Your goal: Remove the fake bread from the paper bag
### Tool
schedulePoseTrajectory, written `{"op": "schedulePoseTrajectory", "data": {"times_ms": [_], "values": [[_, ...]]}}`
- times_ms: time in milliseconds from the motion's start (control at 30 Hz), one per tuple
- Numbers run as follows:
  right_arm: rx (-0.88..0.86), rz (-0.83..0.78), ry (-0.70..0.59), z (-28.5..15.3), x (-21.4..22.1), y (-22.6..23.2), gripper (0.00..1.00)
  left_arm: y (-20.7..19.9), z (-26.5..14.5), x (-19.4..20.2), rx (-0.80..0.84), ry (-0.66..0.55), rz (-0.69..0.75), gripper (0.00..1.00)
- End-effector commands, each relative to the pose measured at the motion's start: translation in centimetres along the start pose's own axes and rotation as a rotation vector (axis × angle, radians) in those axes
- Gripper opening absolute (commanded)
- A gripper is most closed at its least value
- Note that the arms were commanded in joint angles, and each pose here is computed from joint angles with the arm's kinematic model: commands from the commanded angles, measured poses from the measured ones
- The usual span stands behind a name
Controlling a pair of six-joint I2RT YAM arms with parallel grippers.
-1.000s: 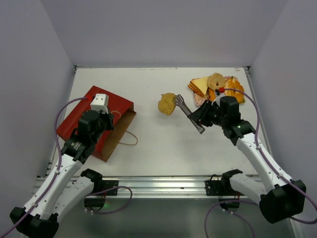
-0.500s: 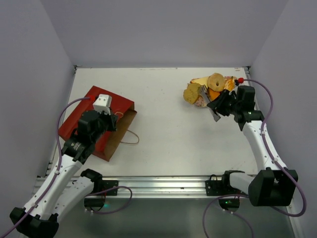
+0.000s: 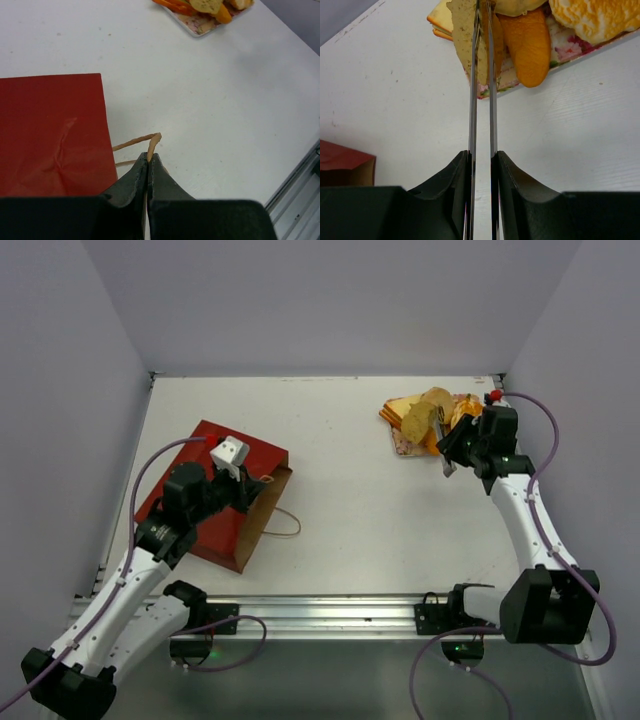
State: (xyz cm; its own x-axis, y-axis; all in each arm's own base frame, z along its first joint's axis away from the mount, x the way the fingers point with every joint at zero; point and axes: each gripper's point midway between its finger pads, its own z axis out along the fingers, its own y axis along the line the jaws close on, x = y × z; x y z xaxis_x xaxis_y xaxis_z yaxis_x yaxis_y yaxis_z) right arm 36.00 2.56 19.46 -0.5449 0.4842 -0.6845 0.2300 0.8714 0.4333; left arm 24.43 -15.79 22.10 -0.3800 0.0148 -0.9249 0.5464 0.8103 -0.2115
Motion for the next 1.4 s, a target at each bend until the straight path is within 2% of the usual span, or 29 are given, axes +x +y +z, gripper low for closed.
{"op": "schedulePoseTrajectory", "data": {"times_ms": [0, 67, 300, 333, 367, 467, 500, 667, 700, 833, 1167, 1300, 1367], "values": [[0.012, -0.020, -0.058, 0.8, -1.5, -0.2, 0.13, -3.0, 0.6, -0.2, 0.171, -0.013, 0.066, 0.00], [0.008, -0.018, -0.049, 1.4, -1.3, -0.3, 0.13, -4.2, 0.5, 0.1, 0.248, -0.009, 0.104, 0.00], [-0.006, -0.010, -0.035, 2.2, -0.6, -0.4, 0.17, -5.9, 1.1, 1.2, 0.335, 0.029, 0.141, 0.00], [0.000, -0.013, -0.035, 2.2, -0.5, -0.5, 0.19, -6.2, 1.3, 1.3, 0.354, 0.038, 0.152, 0.00], [0.002, -0.014, -0.034, 2.3, -0.4, -0.6, 0.27, -6.6, 1.4, 1.6, 0.372, 0.053, 0.160, 0.00], [0.010, -0.014, -0.036, 2.1, -0.3, -0.8, 0.40, -7.3, 2.6, 2.4, 0.402, 0.125, 0.185, 0.00], [0.011, -0.013, -0.036, 2.1, -0.3, -0.9, 0.42, -7.2, 2.9, 2.4, 0.396, 0.141, 0.189, 0.00], [0.001, -0.015, -0.046, 1.4, -0.6, -0.5, 0.44, -6.0, 4.3, 1.1, 0.324, 0.201, 0.261, 0.00], [0.002, -0.016, -0.050, 1.3, -0.8, -0.5, 0.45, -6.0, 4.4, -0.2, 0.313, 0.184, 0.276, 0.00], [0.001, -0.026, -0.059, 0.5, -1.1, -0.3, 0.45, -5.8, 4.8, -1.1, 0.309, 0.186, 0.327, 0.00], [-0.089, -0.123, -0.056, -3.3, -1.0, 1.5, 0.44, -7.3, 6.2, 1.4, 0.377, 0.267, 0.399, 0.00], [-0.175, -0.154, -0.042, -4.5, -0.4, 2.9, 0.43, -6.3, 6.8, 1.2, 0.297, 0.278, 0.415, 0.00], [-0.219, -0.174, -0.008, -4.7, 0.3, 3.6, 0.43, -4.7, 7.1, 0.5, 0.193, 0.267, 0.412, 0.00]]}}
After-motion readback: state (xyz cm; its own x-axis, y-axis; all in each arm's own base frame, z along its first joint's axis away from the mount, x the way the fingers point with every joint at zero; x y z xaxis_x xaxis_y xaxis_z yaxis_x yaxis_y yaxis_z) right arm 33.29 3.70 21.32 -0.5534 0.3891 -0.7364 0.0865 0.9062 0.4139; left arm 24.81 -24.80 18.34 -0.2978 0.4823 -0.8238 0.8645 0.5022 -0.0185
